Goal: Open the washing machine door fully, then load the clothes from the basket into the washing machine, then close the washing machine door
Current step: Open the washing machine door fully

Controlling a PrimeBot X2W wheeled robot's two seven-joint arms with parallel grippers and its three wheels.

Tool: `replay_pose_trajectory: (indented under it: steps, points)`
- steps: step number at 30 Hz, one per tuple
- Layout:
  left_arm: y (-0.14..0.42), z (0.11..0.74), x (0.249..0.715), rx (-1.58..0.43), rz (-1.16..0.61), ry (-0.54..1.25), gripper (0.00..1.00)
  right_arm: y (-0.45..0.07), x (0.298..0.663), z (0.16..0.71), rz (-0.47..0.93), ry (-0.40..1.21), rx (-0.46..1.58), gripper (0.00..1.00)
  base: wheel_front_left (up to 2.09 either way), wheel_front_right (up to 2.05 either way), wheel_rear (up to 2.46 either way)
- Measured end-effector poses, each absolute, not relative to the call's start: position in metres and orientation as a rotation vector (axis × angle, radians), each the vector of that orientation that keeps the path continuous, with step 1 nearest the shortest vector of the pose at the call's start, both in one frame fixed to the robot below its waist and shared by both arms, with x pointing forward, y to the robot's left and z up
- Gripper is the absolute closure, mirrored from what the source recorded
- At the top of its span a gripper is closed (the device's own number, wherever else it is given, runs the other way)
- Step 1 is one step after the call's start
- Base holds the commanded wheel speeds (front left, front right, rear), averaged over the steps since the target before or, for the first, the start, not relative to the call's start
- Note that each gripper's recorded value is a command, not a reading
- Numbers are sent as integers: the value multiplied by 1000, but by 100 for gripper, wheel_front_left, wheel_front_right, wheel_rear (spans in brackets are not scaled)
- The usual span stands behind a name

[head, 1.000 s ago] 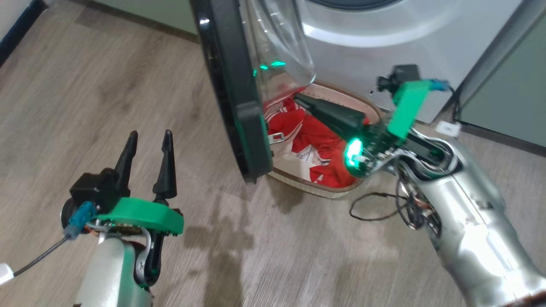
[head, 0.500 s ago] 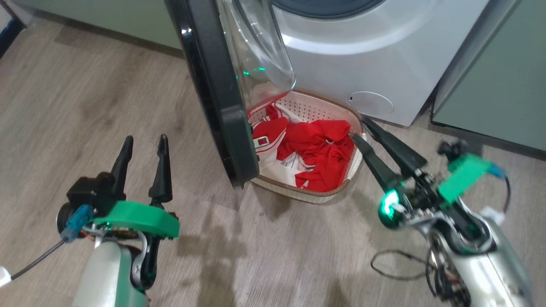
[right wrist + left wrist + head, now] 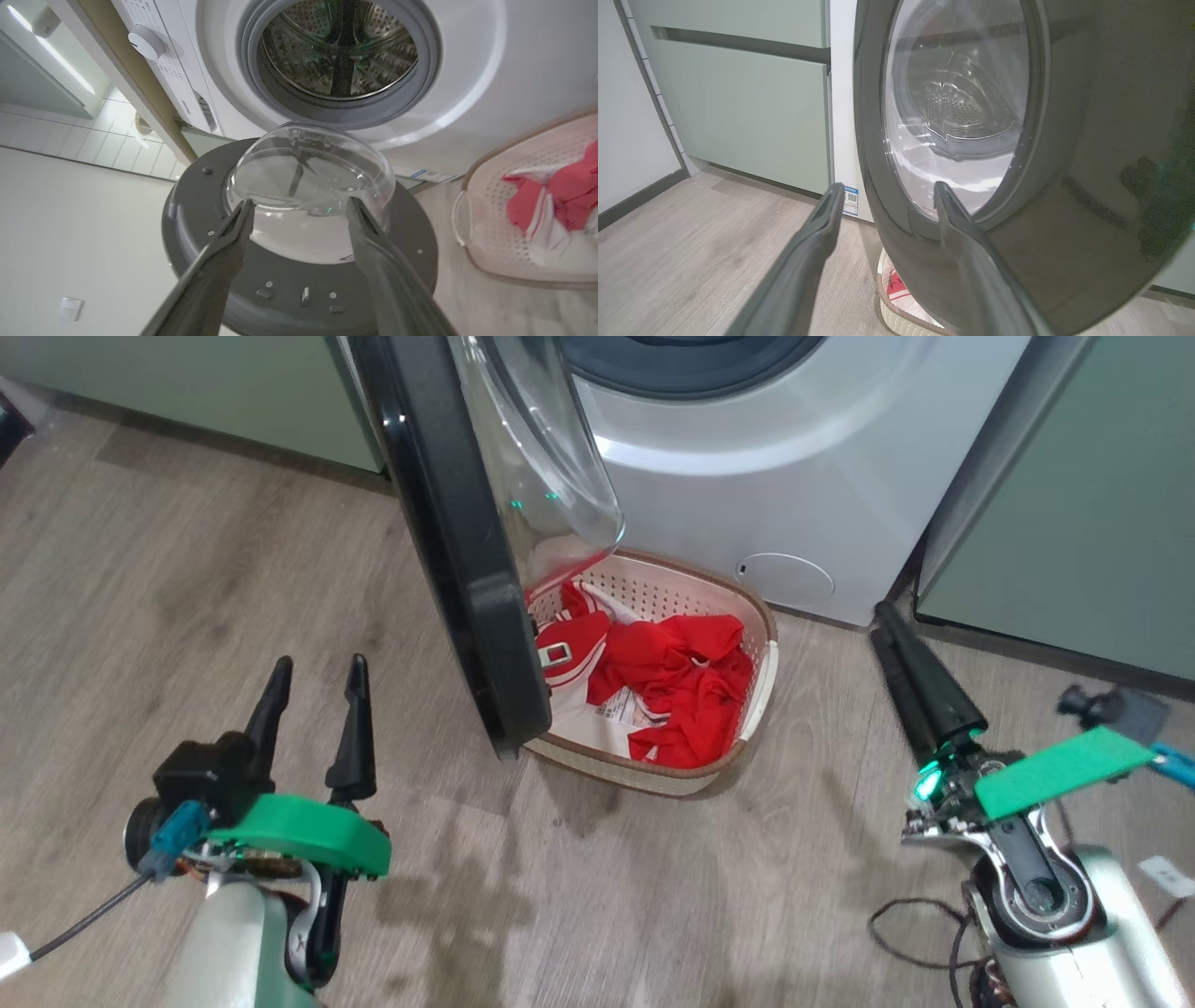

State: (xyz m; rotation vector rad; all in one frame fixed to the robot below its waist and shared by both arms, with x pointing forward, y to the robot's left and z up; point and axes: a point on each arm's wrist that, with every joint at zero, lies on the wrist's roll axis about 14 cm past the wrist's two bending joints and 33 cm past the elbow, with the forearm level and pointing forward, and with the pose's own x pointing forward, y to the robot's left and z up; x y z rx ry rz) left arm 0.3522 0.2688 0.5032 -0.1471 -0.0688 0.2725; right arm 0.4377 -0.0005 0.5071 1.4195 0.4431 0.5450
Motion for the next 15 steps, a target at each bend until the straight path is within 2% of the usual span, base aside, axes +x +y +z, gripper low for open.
replay_pose_trajectory:
  steps: [5, 6, 9, 15]
  points:
    - [269, 506, 350, -141, 271, -76, 0, -16, 456, 524, 493, 229, 1168, 0, 0, 0, 0]
    - [269, 508, 349, -135, 270, -80, 0, -24, 464, 535, 481, 130, 1039, 0, 0, 0, 0]
    - [270, 509, 346, -129, 273, -83, 0, -32, 470, 545, 481, 4, 792, 0, 0, 0, 0]
    - [271, 503, 336, -129, 283, -69, 0, -22, 464, 553, 515, -105, 463, 0, 0, 0, 0]
